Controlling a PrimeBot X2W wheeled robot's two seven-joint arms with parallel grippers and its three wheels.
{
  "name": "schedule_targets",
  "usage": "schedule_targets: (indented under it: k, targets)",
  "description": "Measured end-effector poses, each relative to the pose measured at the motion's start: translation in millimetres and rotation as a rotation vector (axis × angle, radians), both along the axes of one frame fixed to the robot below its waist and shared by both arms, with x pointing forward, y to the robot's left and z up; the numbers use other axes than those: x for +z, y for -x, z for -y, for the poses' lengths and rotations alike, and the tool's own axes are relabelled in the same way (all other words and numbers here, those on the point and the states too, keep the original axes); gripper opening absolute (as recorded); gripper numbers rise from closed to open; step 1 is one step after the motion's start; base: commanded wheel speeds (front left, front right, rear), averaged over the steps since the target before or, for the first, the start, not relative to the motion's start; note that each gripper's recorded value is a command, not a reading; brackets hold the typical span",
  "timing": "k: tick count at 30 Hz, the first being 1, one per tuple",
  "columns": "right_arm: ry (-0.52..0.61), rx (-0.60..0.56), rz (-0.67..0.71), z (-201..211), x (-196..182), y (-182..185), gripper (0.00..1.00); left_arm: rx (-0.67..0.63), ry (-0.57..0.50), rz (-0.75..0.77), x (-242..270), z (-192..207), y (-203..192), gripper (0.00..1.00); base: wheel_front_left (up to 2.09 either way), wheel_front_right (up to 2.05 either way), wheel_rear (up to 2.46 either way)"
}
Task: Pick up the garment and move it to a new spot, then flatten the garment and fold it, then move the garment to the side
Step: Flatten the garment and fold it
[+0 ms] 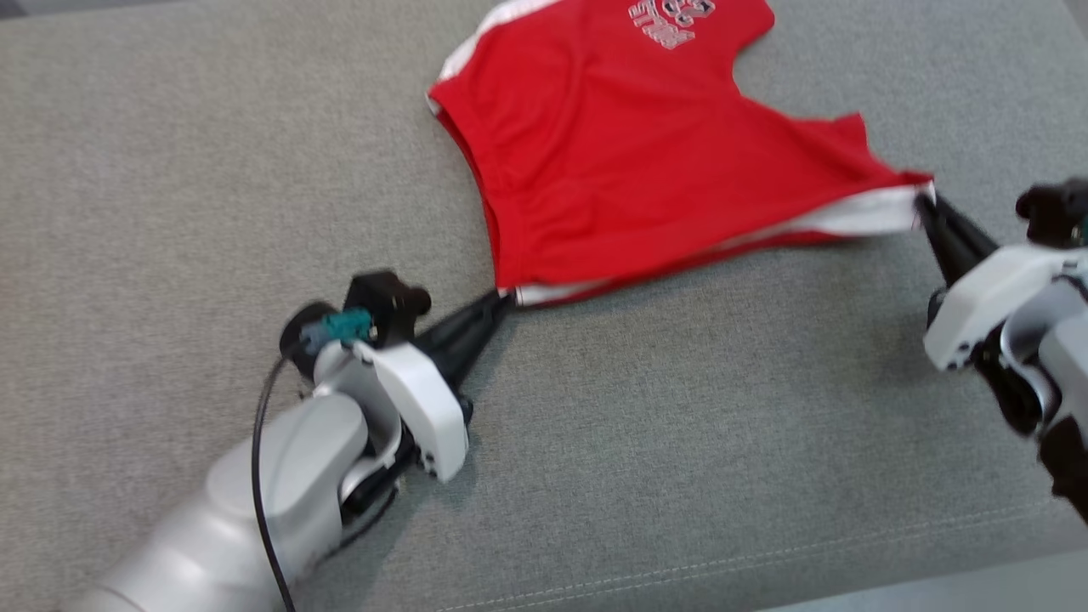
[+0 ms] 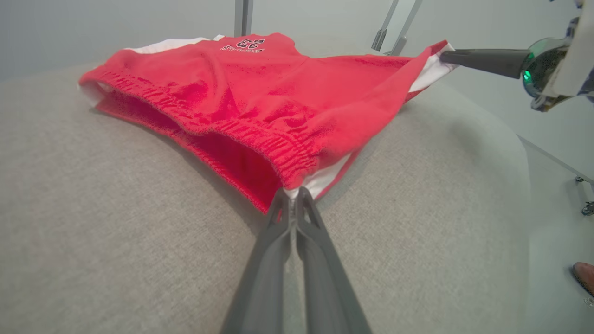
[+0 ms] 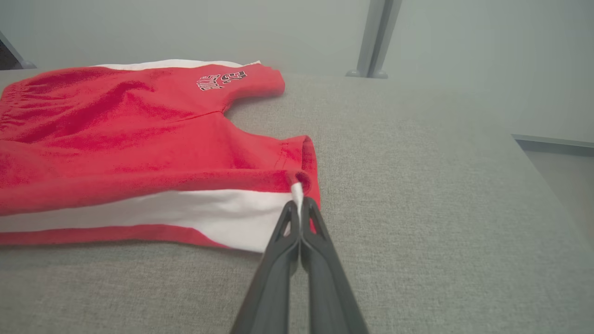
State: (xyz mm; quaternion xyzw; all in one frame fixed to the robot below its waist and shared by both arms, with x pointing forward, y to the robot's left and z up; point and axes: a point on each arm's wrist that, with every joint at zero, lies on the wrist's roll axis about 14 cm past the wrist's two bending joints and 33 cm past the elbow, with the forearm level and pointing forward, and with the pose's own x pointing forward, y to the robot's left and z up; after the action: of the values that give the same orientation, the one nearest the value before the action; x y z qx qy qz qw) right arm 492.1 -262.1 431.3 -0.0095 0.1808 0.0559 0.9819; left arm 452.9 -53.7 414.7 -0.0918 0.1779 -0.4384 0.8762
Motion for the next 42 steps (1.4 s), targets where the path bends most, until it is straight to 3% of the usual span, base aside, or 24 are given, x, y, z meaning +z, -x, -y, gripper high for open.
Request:
schedule_targets:
  k: [7,14,34,36,37,38,39,40,41,42]
  targets:
    - [-0.090,0.000,-0.069,-10.8,-19.4,48.8,0.00,-0.019,-0.054,-0.014,-6.1,-18.6,46.9,0.00,0.00,0.00,0.00]
    - [-0.101,0.010,-0.086,-9.2,-19.1,70.1,0.00,-0.045,-0.096,-0.043,-13.5,-27.6,78.7,0.00,0.00,0.00,0.00]
    - [-0.136,0.012,-0.237,-17.7,-52.2,134.1,0.01,-0.050,-0.166,-0.171,-43.7,-32.6,125.8,0.01,0.00,0.00,0.00]
    - [-0.144,0.010,-0.228,-20.3,-50.7,132.9,0.24,-0.046,-0.174,-0.182,-47.3,-33.2,129.0,0.11,0.00,0.00,0.00]
    - [-0.142,0.010,-0.225,-20.8,-50.2,132.9,0.36,-0.044,-0.177,-0.186,-48.7,-33.2,130.7,0.20,0.00,0.00,0.00]
    - [-0.139,0.010,-0.222,-20.8,-49.5,132.7,0.56,-0.042,-0.176,-0.189,-48.8,-32.4,131.5,0.23,0.00,0.00,0.00]
    - [-0.135,0.008,-0.218,-20.0,-48.8,132.7,0.86,-0.042,-0.176,-0.192,-48.7,-31.6,132.5,0.31,0.00,0.00,0.00]
    - [-0.132,0.001,-0.214,-18.2,-48.2,133.0,1.00,-0.035,-0.171,-0.199,-48.4,-31.5,133.4,0.46,0.00,0.00,0.00]
    - [-0.126,-0.003,-0.212,-16.8,-48.4,134.2,1.00,-0.022,-0.167,-0.209,-49.4,-33.1,134.1,0.81,0.00,0.00,0.00]
    - [-0.119,-0.003,-0.208,-16.4,-48.4,135.6,1.00,-0.010,-0.170,-0.216,-51.2,-36.0,134.8,1.00,0.00,0.00,0.00]
